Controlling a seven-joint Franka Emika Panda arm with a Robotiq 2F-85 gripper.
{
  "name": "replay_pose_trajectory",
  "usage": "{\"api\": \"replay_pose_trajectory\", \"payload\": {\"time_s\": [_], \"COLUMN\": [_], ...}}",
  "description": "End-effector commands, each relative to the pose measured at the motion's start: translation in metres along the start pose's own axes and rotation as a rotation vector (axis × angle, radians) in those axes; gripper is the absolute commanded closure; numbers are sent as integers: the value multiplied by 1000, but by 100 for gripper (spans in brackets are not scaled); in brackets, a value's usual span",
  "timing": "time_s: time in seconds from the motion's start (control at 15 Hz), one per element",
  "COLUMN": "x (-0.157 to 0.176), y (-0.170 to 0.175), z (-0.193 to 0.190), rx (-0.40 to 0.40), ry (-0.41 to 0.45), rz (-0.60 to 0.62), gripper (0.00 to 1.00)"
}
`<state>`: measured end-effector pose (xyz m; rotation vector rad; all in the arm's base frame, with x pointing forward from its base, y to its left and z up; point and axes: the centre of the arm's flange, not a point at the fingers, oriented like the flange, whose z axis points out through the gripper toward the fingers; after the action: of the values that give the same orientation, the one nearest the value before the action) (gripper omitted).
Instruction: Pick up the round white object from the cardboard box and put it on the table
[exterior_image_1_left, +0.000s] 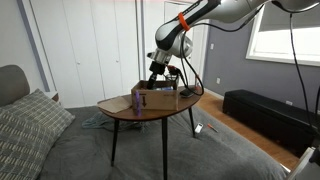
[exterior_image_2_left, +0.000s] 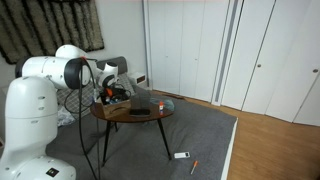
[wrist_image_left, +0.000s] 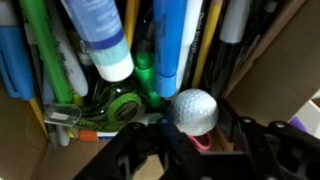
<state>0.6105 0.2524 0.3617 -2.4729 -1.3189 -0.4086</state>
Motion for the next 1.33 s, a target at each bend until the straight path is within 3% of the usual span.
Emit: {"api": "replay_pose_trajectory", "payload": {"time_s": [0.0, 0.53, 1.27], "x": [8, -1, -97], "y": [-10, -38, -94], "z": [-14, -80, -148], "rx": [-3, -84, -277], "ry": [-23, -104, -177], "rz": [4, 71, 438], "gripper": [78, 78, 78]}}
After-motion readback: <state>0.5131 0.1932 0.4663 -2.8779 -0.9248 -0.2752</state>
